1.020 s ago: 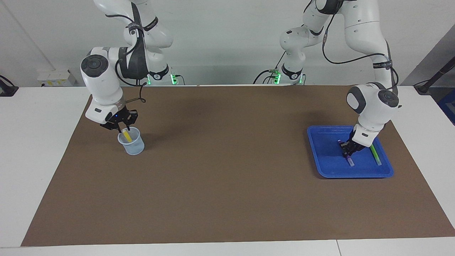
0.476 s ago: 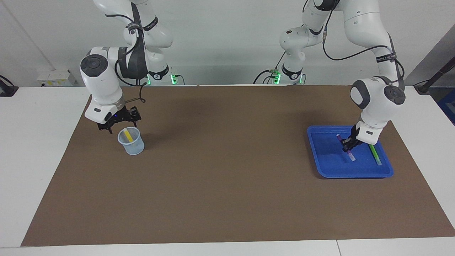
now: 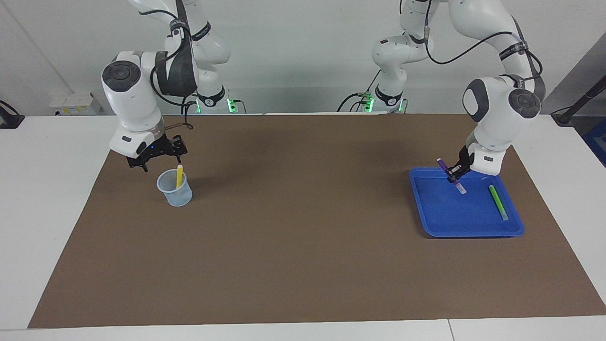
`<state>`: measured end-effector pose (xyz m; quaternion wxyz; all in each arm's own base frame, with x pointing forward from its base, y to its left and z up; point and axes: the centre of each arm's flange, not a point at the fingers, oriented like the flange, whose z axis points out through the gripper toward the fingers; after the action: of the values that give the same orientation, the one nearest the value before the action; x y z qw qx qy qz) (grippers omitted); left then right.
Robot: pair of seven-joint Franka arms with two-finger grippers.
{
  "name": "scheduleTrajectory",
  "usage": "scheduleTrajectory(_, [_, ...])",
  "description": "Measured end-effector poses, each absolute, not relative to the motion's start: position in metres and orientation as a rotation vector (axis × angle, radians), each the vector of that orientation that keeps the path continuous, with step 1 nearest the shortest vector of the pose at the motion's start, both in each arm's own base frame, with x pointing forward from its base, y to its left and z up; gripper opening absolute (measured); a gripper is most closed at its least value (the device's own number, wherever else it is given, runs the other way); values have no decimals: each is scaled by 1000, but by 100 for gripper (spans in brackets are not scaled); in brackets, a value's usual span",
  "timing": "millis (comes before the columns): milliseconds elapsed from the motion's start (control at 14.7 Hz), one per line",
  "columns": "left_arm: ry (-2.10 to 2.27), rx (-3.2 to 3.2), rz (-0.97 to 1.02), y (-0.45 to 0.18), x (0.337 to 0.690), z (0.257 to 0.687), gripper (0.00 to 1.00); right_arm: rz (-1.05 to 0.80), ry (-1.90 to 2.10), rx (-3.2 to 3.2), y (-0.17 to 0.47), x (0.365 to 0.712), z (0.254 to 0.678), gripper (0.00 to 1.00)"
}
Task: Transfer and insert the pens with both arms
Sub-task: 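Grasp the purple pen in the tray with the left gripper, then lift the purple pen while the right gripper moves toward it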
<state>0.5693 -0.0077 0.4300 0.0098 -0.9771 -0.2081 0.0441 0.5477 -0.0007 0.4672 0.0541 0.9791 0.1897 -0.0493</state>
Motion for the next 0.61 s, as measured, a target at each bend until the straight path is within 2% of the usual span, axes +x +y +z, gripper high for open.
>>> scheduleTrajectory(272, [-953,-3044,224,-64,550,458,17,-141,549,3092,13,548,478,100])
scheduleTrajectory(612, [-1256,-3014,326,-170,522,480,17,-82,523,3312,45,550,498,100])
